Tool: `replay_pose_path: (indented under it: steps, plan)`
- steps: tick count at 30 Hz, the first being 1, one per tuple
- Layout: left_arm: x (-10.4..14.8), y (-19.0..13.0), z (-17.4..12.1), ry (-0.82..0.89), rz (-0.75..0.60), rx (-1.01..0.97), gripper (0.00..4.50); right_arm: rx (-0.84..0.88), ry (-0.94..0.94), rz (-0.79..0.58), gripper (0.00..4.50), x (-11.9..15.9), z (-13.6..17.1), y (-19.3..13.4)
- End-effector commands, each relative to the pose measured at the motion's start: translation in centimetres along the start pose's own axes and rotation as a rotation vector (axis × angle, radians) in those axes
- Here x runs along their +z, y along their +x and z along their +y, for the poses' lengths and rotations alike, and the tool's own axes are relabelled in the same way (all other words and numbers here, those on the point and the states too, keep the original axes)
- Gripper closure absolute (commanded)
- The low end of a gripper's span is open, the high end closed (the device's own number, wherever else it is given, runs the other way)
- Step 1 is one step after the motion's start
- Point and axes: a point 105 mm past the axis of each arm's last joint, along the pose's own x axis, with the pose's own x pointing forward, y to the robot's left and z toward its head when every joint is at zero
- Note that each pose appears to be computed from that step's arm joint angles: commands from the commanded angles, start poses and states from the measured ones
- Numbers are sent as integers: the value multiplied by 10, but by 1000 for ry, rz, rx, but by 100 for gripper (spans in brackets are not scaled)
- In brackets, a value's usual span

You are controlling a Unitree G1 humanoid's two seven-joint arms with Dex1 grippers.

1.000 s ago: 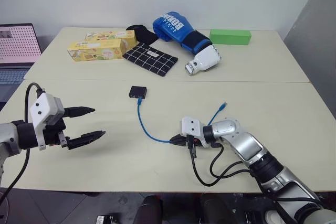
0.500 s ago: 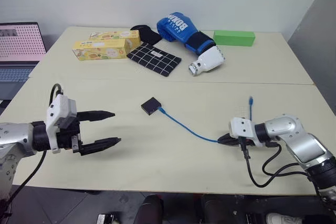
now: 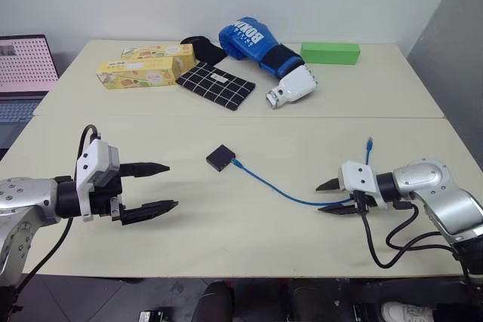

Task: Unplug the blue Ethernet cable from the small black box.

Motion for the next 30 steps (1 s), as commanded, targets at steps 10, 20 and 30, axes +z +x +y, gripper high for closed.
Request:
replay_pose_path:
  steps: [10, 20, 30]
  plan:
    - [-6, -10, 19, 4, -2, 119, 0, -326, 221, -264, 136, 73, -33, 133]
    - [-4, -12, 19, 10, -5, 140, 0, -411, 304, -174, 153, 45, -50, 161]
    - [-9, -14, 28, -34, -8, 207, 0, -374, 290, -192, 381, 53, -38, 168]
